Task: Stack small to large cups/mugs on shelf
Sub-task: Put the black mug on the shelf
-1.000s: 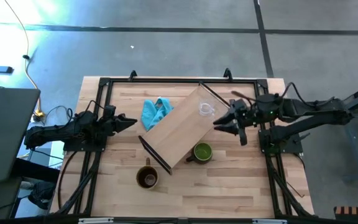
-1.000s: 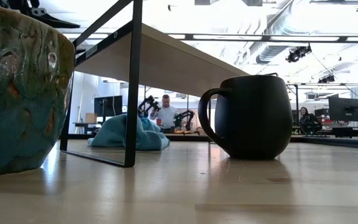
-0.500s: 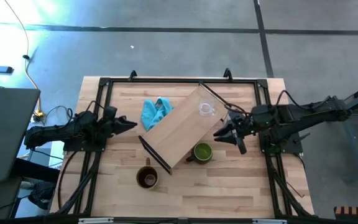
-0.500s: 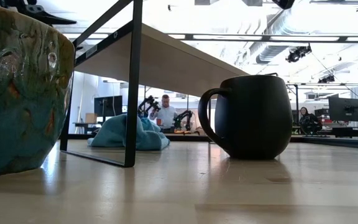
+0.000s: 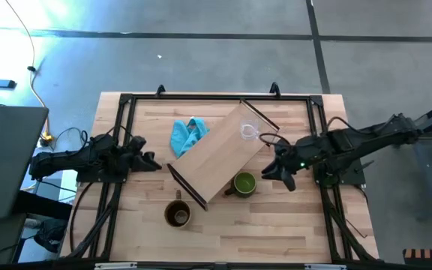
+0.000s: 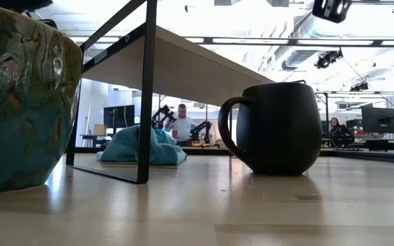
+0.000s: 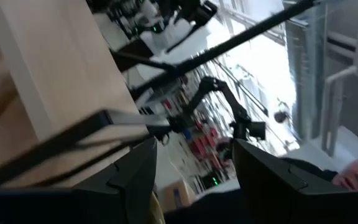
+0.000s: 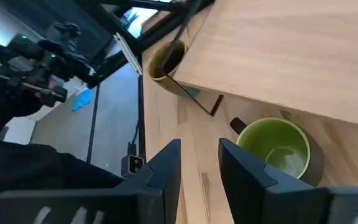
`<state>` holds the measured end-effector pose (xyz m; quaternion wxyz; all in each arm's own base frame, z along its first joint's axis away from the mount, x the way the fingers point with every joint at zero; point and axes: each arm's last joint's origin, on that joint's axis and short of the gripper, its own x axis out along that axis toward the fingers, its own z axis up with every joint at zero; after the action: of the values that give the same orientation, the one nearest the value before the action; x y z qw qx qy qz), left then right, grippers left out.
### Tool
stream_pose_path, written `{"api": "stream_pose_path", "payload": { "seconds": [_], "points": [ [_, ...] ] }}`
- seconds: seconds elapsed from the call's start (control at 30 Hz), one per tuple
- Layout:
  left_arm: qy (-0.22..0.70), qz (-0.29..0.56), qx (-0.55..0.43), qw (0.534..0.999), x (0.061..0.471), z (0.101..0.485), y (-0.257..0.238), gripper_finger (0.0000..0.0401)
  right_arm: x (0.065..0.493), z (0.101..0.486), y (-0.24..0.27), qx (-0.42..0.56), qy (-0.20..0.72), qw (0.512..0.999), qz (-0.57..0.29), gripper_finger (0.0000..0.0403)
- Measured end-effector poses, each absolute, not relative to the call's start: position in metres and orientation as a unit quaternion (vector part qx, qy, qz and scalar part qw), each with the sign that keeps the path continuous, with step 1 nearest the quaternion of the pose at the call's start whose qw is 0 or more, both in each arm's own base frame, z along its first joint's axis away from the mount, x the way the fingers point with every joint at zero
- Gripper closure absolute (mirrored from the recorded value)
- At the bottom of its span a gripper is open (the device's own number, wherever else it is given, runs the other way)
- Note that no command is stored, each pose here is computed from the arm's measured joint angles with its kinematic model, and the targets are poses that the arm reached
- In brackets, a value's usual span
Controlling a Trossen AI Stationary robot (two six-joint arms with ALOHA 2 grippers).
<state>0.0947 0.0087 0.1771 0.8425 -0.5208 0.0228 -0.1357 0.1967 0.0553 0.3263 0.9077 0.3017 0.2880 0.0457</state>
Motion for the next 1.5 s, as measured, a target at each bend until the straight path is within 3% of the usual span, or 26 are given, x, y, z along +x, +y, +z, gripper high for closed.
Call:
{"api": "stream_pose_path", "payload": {
  "seconds": [0.37, 0.57, 0.77, 1.17, 1.5],
  "points": [
    [0.046, -0.165, -0.528, 0.832, 0.094, 0.177, 0.007, 0.0201, 0.231, 0.287, 0.066, 0.315, 0.384, 0.868, 0.007, 0.0304],
    [0.05, -0.17, -0.53, 0.829, 0.094, 0.177, 0.006, 0.0201, 0.229, 0.265, 0.064, 0.368, 0.451, 0.806, -0.112, 0.0304],
    [0.05, -0.17, -0.53, 0.829, 0.094, 0.177, 0.006, 0.0201, 0.227, 0.263, 0.06, 0.426, 0.407, 0.777, -0.22, 0.0304],
    [0.056, -0.176, -0.526, 0.83, 0.094, 0.176, 0.006, 0.0201, 0.252, 0.229, 0.068, 0.476, 0.433, 0.713, -0.277, 0.0304],
    [0.061, -0.174, -0.528, 0.829, 0.094, 0.175, 0.006, 0.0201, 0.263, 0.215, 0.072, 0.476, 0.448, 0.705, -0.277, 0.0309]
  ]
}}
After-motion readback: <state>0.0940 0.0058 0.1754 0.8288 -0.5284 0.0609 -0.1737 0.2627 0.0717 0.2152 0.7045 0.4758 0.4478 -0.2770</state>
